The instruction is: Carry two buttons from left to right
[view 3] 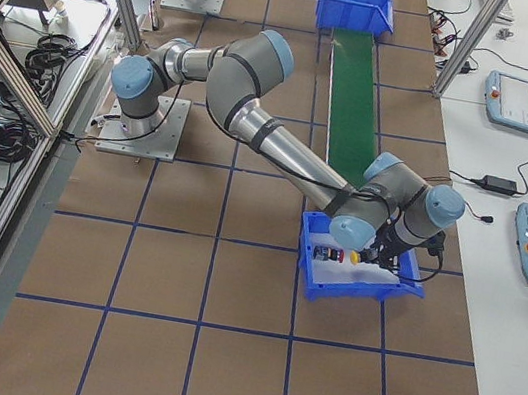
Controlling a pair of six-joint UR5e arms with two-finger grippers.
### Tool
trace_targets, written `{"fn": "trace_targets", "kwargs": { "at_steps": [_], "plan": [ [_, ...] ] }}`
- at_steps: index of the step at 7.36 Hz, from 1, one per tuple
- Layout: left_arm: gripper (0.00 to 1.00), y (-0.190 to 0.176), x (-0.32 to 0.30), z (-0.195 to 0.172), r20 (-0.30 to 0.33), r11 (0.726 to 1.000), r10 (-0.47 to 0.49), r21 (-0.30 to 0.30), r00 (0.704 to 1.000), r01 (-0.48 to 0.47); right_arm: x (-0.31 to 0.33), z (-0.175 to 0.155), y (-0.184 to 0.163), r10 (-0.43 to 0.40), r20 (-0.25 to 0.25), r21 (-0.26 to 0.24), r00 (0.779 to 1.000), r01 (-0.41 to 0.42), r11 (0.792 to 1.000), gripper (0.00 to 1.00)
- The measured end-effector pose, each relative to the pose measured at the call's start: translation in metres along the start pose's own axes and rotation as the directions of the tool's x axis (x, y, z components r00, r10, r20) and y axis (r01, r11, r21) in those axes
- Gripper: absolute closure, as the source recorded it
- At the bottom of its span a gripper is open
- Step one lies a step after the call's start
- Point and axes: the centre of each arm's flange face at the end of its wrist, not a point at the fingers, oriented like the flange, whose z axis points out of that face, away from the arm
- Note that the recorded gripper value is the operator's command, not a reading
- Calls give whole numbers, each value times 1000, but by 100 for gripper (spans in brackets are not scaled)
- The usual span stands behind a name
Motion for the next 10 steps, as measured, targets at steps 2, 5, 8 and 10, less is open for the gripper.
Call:
{"fn": "trace_targets", "kwargs": {
  "at_steps": [2, 5, 8, 10],
  "plan": [
    [0, -1, 0, 1, 0, 1000, 0, -1, 1000, 0, 0, 0, 0, -7, 0, 0, 1000, 7, 1000, 45],
    [0, -1, 0, 1, 1, 1000, 0, -4, 1000, 0, -6, -22, 2, -21, -11, 20, 1000, 21, 1000, 46],
    [0, -1, 0, 1, 1, 1000, 0, -3, 1000, 0, -77, -107, -5, -103, -19, 91, 994, 104, 990, 48],
    [0, 0, 0, 1, 1, 1000, 1, -4, 1000, -1, -168, -157, -23, -168, -38, 131, 985, 172, 976, 48]
  ]
}}
